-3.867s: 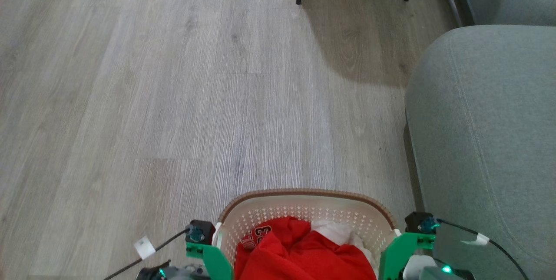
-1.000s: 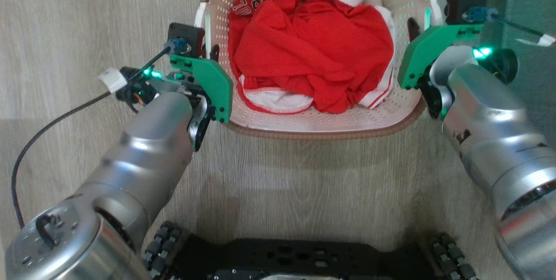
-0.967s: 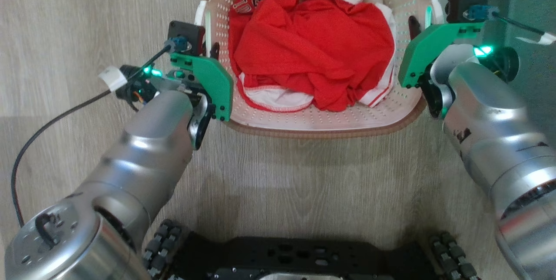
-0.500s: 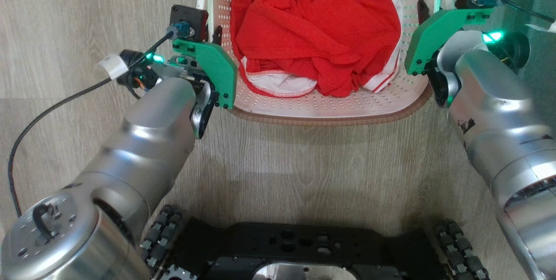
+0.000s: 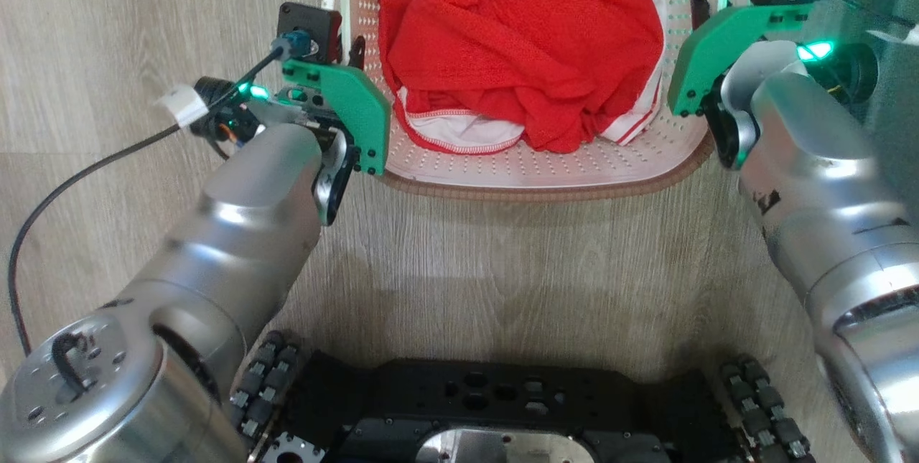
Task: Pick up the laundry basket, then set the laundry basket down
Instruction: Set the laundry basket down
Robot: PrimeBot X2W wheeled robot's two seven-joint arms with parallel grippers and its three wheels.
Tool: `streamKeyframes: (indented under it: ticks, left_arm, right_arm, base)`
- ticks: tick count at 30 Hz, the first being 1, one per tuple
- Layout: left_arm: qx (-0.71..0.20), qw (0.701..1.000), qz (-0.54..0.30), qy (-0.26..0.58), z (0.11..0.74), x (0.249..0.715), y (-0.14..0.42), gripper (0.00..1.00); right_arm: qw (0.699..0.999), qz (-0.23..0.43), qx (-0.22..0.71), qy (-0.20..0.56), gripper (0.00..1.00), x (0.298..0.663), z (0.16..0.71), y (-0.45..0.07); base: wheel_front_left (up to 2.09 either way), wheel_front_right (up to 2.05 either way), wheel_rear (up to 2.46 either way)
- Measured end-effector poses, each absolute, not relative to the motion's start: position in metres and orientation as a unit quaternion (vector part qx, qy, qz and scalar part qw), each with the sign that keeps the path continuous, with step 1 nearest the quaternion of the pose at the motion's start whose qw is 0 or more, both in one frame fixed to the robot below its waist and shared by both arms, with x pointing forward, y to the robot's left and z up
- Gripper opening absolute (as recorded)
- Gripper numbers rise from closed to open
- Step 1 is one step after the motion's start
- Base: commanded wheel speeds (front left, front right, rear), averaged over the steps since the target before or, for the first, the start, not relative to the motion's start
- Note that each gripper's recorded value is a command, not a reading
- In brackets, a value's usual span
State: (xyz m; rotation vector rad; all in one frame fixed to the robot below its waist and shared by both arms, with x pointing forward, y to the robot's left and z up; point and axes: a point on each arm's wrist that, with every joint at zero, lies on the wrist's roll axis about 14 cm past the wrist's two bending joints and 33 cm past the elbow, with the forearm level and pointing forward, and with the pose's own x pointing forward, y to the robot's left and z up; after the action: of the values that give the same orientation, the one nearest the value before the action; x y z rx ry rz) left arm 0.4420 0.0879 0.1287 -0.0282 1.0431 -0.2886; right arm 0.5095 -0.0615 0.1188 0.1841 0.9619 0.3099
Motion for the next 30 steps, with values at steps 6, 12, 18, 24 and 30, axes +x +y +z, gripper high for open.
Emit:
streamKeyframes:
  ticks: [6,12,18,24,30]
  left_arm:
    - [-0.009,0.859,-0.139,0.493,0.128,0.447,0.087,0.00]
    - [-0.010,0.859,-0.134,0.494,0.129,0.447,0.090,0.00]
    - [-0.002,0.862,-0.132,0.489,0.132,0.451,0.094,0.44]
    - [-0.004,0.865,-0.118,0.487,0.135,0.454,0.098,0.88]
    - [-0.001,0.872,-0.115,0.476,0.143,0.460,0.098,1.00]
  right_arm:
    - [0.872,0.147,0.083,0.459,0.00,0.513,0.118,-0.063]
    - [0.873,0.149,0.084,0.458,0.18,0.513,0.118,-0.061]
    - [0.872,0.161,0.068,0.457,0.84,0.512,0.120,-0.061]
    - [0.876,0.163,0.064,0.450,1.00,0.515,0.125,-0.062]
    - [0.886,0.165,0.068,0.428,1.00,0.524,0.139,-0.060]
  base:
    - [0.00,0.00,0.00]
    - [0.00,0.00,0.00]
    - [0.00,0.00,0.00]
    - [0.00,0.00,0.00]
    - [0.00,0.00,0.00]
